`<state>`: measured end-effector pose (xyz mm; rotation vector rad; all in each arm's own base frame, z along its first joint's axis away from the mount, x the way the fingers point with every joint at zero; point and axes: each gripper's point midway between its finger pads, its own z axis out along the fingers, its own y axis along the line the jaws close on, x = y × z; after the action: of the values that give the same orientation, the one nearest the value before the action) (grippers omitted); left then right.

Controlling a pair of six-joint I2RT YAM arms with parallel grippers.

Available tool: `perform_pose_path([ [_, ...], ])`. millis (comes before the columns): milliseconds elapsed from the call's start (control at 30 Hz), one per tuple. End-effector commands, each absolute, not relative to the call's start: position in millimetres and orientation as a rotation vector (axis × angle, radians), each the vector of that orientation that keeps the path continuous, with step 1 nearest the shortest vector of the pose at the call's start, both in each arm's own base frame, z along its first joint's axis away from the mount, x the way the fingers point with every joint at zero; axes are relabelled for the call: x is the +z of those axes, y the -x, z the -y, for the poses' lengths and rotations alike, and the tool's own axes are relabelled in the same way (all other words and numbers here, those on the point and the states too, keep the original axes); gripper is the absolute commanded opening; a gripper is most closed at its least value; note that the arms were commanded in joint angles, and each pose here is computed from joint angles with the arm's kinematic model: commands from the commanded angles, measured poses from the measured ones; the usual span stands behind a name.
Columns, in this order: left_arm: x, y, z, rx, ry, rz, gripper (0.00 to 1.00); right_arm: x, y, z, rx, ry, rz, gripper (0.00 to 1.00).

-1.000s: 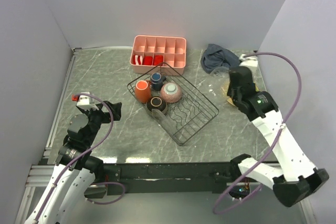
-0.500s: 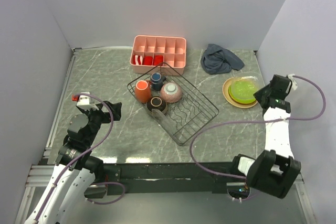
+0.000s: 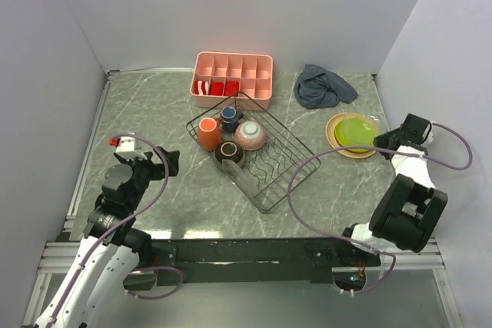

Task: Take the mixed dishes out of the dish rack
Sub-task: Place the plate at the center of the board.

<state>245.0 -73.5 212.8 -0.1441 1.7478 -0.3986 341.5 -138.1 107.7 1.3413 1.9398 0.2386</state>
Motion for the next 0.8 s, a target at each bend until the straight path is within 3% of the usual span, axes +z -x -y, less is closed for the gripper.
perform_pose_path([
  [0,230,-248,76,-0.404,0.113,-1.701,0.99,103,-356,146,0.278,-1.341,-1.905,0.04],
  [233,228,-249,76,-0.401,0.111,-1.713,0.99,75,-359,139,0.316,-1.345,-1.996,0.14],
  [600,228,-249,79,-0.409,0.101,-1.714,0.99,85,-353,146,0.236,-1.3,-2.006,0.48],
  [767,228,-249,80,-0.415,0.091,-1.716,0.99,98,-343,139,0.225,-1.287,-1.992,0.54],
])
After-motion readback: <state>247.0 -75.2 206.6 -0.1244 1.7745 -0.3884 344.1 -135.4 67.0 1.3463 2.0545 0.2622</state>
